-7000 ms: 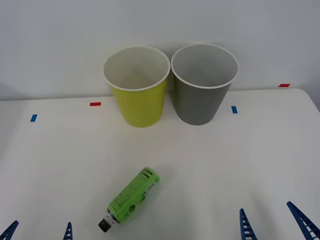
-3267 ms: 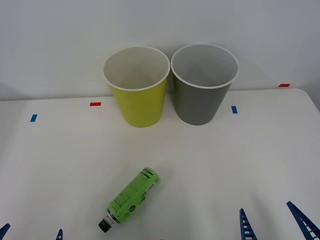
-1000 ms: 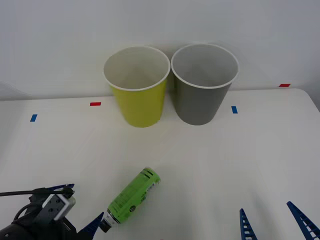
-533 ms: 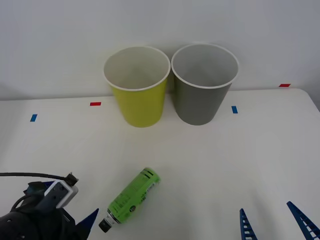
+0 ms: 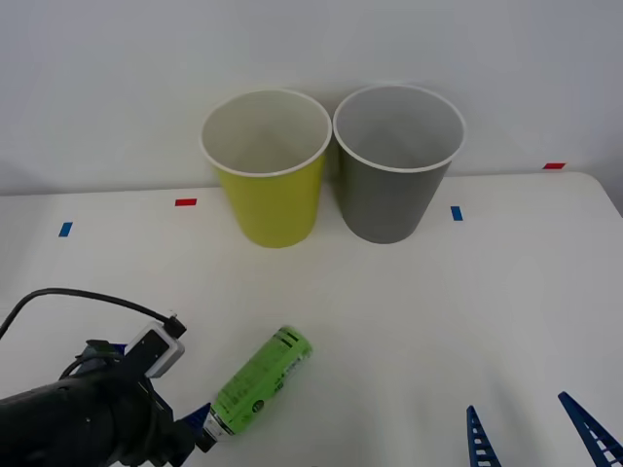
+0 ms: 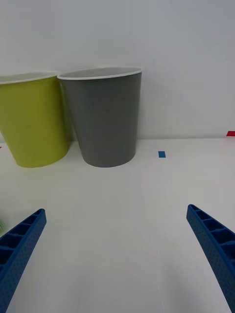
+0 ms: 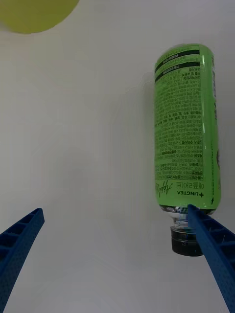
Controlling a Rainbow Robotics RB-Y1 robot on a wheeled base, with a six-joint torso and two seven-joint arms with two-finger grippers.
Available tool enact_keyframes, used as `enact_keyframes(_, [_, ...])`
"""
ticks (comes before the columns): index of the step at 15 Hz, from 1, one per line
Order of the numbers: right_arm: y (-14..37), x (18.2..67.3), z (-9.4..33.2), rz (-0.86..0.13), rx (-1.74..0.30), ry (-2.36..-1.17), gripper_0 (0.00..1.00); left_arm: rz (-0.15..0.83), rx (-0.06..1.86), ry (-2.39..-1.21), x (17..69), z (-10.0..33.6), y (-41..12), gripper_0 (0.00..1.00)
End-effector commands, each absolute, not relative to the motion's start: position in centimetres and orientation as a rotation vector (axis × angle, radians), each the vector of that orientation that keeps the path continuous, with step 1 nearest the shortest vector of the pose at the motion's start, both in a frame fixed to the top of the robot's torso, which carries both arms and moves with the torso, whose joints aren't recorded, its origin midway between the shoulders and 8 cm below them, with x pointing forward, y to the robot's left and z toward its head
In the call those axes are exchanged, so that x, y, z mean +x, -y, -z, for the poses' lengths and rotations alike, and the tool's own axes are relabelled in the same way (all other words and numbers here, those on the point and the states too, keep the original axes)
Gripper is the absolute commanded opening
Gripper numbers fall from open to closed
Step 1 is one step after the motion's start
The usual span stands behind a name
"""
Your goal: Put cans in the gray bin and PET bottles in the light green bin.
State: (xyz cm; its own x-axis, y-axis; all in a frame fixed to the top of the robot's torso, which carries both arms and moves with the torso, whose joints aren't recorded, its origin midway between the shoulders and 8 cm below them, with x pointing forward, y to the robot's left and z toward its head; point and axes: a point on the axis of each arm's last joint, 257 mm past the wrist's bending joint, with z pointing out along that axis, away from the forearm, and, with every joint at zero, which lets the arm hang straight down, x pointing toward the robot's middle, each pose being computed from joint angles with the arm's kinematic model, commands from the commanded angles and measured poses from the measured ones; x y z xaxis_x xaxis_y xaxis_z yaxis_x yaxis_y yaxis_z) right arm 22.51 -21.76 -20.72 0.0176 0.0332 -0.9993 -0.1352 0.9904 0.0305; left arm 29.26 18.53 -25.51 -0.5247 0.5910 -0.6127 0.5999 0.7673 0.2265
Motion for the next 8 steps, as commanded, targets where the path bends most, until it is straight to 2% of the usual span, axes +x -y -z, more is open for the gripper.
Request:
enact_keyframes(1, [21.8,22.5,20.7,-0.131,-0.081,-1.548,1.00,0.039,0.864,-2.266,29.4,25.4,-17.6,1.00])
enact_keyframes(5, [21.8,22.5,20.7,-0.131,-0.081,-1.548,1.00,0.064,0.860,-2.256,29.7,24.9,-16.9,1.00])
enact_keyframes(8, [21.8,22.5,20.7,-0.131,-0.081,-1.548,1.00,0.045,0.823,-2.253,30.5,24.3,-17.5,1.00])
